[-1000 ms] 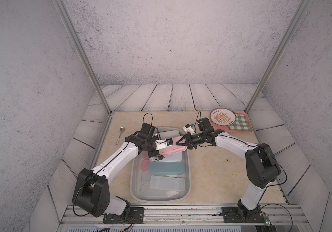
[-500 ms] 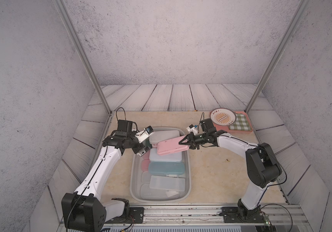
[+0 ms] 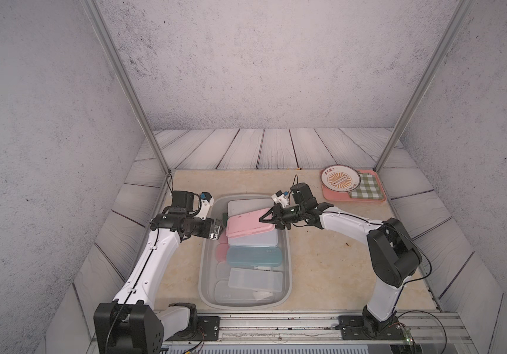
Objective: Put the pencil case into the storage box
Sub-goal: Place the pencil case at the storage box.
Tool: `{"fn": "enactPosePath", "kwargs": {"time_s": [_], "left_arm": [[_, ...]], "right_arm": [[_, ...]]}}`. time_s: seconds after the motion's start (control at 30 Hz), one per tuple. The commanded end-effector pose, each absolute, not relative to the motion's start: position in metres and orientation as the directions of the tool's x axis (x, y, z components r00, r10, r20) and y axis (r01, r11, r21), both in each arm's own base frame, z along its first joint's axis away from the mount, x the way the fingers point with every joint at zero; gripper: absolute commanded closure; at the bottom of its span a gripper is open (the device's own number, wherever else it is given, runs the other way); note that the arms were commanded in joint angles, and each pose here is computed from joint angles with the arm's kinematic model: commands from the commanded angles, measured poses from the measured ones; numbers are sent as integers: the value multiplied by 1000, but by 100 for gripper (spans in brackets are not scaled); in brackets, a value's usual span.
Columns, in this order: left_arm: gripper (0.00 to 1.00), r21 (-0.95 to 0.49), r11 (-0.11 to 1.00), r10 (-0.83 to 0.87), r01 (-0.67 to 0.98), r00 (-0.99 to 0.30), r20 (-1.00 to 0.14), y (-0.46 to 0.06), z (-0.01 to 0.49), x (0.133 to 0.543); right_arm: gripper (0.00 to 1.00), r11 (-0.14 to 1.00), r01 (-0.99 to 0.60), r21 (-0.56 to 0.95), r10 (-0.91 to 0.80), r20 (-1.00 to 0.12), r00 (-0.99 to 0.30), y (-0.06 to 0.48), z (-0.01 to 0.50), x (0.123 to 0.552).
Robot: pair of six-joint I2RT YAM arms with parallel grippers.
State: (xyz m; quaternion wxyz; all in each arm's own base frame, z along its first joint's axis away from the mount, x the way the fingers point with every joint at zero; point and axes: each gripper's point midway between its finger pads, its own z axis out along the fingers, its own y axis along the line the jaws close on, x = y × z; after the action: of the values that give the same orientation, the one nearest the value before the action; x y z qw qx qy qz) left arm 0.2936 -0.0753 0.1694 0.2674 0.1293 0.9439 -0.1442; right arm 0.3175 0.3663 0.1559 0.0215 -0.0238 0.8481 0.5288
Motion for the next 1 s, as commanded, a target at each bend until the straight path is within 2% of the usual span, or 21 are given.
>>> {"fn": "enactPosePath", "kwargs": {"time_s": [0.0,0.1,0.33,0.43,0.87,0.97], "left_arm": [[4,-262,928,90,265,-842,-531,-77,168,291],[5,-269,925,97,267,-853,-512,-78,162,289],[7,-307,917,97,253,-891,-444,-82,155,288],[7,-316,914,94,254,-891,-444,-84,156,290],[7,-325,925,38,197,-899,-437,-78,163,291],[3,-338,925,7,171,-900,-436,-74,171,291]], "right_arm": [[73,473,-42,880,-1,-48,-999,364,136,324],[68,507,-40,861,-19,-35,-999,358,127,315],[40,588,-57,807,-12,-61,-998,341,124,310],[34,612,-65,788,1,-83,-997,334,127,310],[27,722,-149,676,50,-266,-963,297,180,316],[25,761,-157,629,89,-341,-936,275,203,315]]}}
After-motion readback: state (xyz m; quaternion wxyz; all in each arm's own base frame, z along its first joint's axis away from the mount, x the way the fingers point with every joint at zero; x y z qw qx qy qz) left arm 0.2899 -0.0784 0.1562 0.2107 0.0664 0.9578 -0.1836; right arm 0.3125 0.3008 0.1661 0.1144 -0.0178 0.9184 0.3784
